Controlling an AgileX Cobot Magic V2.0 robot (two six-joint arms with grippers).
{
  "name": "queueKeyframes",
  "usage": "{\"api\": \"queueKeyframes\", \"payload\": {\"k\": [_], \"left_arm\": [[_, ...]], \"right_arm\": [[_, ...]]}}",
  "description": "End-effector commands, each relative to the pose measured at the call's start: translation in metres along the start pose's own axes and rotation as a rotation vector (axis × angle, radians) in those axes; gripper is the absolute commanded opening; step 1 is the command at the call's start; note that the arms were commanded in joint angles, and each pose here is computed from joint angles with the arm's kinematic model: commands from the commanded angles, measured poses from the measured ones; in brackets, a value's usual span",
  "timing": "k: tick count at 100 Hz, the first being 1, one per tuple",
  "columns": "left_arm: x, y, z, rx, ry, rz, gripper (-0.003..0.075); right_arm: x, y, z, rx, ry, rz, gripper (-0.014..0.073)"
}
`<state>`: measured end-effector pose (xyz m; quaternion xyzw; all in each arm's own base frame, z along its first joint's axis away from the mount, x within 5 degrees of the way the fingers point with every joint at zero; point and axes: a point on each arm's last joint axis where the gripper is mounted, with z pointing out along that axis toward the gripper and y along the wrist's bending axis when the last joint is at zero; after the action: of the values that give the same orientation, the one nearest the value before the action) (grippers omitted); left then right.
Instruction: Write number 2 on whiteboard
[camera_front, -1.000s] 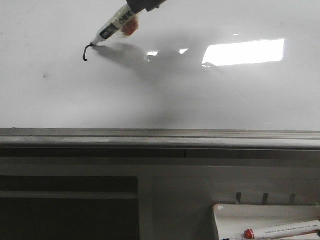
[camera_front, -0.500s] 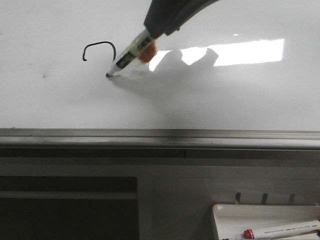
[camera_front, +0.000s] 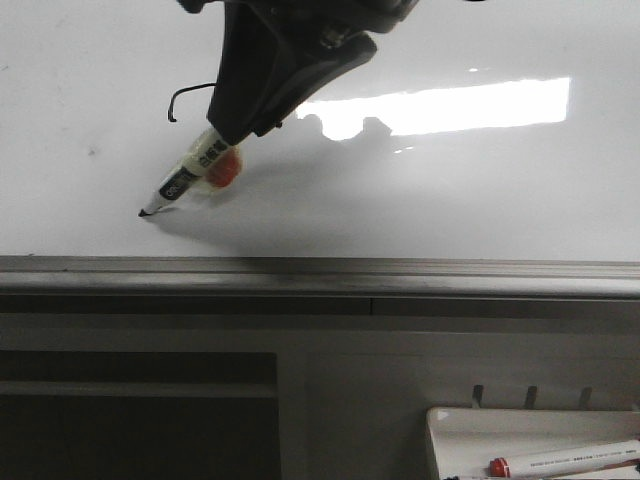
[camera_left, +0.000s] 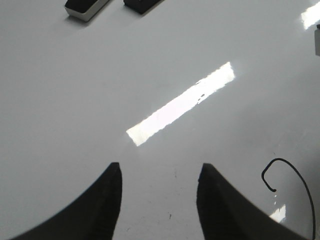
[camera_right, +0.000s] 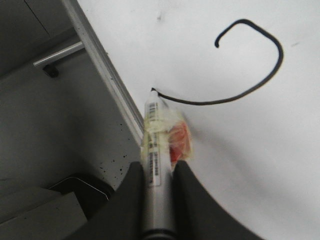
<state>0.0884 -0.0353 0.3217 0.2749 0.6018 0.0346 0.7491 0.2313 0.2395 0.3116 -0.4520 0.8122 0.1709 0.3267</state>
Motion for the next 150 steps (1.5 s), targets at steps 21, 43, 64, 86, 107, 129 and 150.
{"api": "queueKeyframes", "payload": {"k": [21,43,64,86,107,129,150], "left_arm": [[-0.017,0.005,0.000,-0.010,-0.097,-0.025,0.0314],[-0.017,0.005,0.000,-0.010,-0.096,-0.020,0.0314],[-0.017,0.005,0.000,-0.010,-0.096,-0.018,0.0314],[-0.028,0.004,-0.002,0.003,-0.221,-0.008,0.0314],[-0.024,0.001,-0.001,0.033,-0.175,-0.022,0.0314],[-0.007,-0.034,0.005,0.290,-0.153,-0.026,0.0316],[0.018,-0.077,0.021,0.548,0.005,0.073,0.0314]], "right_arm": [[0.006,-0.027,-0.037,0.117,-0.040,0.014,-0.0048],[0.027,-0.026,-0.046,0.120,0.012,0.054,-0.0048],[0.029,-0.024,-0.057,0.141,-0.017,0.052,-0.0049],[0.017,0.016,-0.080,0.070,-0.118,-0.059,-0.0050],[0.017,0.048,-0.086,-0.022,-0.109,-0.141,-0.0050],[0.017,0.051,-0.078,-0.037,-0.087,-0.150,-0.0050],[0.015,0.057,-0.061,-0.056,-0.068,-0.162,-0.0050]]}}
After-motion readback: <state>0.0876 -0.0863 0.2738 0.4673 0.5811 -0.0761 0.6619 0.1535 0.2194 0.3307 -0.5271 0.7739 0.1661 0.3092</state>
